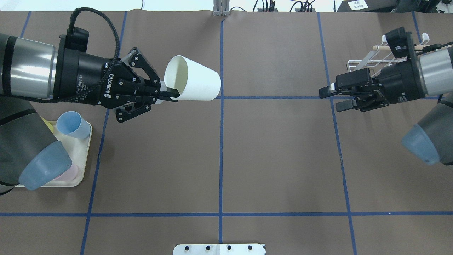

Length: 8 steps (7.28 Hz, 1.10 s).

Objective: Transfer IKEA cup to right arm and place on rack

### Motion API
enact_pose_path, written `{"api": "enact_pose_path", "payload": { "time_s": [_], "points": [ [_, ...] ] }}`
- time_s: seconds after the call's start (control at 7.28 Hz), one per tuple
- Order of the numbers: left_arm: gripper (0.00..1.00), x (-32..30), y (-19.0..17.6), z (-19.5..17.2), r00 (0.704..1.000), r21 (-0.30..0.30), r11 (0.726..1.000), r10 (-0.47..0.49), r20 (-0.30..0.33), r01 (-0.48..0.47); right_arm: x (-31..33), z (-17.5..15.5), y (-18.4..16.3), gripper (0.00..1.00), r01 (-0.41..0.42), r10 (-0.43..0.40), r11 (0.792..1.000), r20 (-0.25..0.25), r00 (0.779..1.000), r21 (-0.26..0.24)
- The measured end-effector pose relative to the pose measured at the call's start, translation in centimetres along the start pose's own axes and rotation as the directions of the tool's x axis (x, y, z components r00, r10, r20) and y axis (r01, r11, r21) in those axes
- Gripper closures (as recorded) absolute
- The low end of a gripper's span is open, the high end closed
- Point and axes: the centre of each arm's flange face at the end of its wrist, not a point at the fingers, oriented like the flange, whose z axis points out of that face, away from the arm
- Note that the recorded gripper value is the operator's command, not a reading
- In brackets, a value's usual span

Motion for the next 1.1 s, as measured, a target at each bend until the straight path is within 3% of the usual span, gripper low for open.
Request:
{"api": "enact_pose_path", "payload": {
  "time_s": [0.27,0.41,0.69,0.82,1.1],
  "points": [
    [1.0,0.3,0.0,-0.2,0.997,-0.009,1.0,-0.023,-0.08,0.022,-1.5,1.6,2.2,0.01,0.027,-0.033,0.999,0.175,0.984,0.038],
    [1.0,0.4,0.1,-0.3,0.995,-0.015,0.999,-0.029,-0.094,0.028,-2.1,2.3,3.4,0.01,0.002,-0.02,0.998,0.287,0.958,0.063],
    [1.0,0.3,0.5,-0.4,0.993,-0.036,0.998,-0.047,-0.106,0.044,-3.1,3.8,5.9,0.01,-0.068,0.019,0.994,0.498,0.867,0.081],
    [1.0,0.4,0.7,-0.5,0.993,-0.044,0.998,-0.052,-0.109,0.047,-4.0,4.3,6.6,0.01,-0.084,0.022,0.993,0.564,0.826,0.084],
    [1.0,0.2,1.4,-0.6,0.991,-0.079,0.995,-0.064,-0.121,0.054,-5.8,5.0,6.9,0.01,-0.097,0.018,0.991,0.627,0.779,0.092]
  ]
}}
